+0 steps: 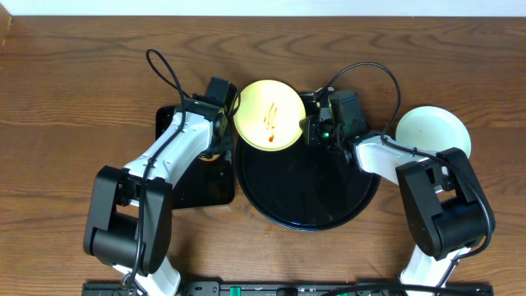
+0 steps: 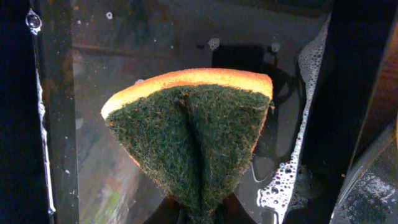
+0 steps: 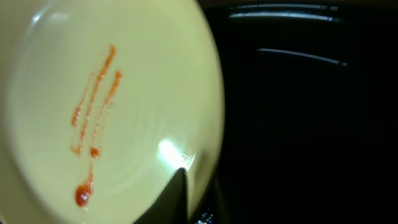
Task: Clean dirty plates on tray and stack at the side
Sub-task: 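Drag the yellow plate to the center of the round tray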
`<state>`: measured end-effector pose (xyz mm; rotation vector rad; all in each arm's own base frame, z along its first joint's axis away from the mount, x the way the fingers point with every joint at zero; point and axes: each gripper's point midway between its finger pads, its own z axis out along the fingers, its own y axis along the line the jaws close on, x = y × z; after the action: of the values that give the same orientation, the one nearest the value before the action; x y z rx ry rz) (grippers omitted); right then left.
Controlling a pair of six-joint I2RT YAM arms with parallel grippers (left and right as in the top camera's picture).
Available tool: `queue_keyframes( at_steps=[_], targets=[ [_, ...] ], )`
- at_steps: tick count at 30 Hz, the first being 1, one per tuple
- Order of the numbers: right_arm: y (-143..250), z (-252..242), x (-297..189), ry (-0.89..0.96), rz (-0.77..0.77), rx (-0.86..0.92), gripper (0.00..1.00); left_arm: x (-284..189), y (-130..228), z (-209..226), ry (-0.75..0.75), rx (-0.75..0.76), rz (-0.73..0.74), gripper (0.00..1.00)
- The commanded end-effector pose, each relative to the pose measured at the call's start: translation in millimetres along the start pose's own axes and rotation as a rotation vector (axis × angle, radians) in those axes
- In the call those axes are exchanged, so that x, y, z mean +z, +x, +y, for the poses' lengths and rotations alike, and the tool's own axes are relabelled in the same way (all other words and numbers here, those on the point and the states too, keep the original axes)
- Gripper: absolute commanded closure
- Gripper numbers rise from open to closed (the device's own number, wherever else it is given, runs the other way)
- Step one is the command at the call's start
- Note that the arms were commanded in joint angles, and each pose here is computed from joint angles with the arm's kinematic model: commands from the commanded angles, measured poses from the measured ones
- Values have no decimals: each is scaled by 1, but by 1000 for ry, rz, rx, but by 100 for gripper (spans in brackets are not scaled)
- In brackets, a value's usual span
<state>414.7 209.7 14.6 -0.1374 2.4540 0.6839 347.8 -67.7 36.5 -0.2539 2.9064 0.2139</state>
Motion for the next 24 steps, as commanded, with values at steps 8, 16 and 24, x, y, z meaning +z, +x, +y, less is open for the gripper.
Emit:
queue_keyframes(
  at_steps=[8, 16, 24],
  targets=[
    [6, -14, -22, 75, 61, -41, 92, 4, 3, 3, -12, 10, 14, 88],
    [6, -21, -82, 228, 110, -161, 99, 4, 3, 3, -12, 10, 14, 88],
    [41, -31, -92, 268, 256, -131, 98, 4, 3, 3, -12, 10, 14, 88]
  ],
)
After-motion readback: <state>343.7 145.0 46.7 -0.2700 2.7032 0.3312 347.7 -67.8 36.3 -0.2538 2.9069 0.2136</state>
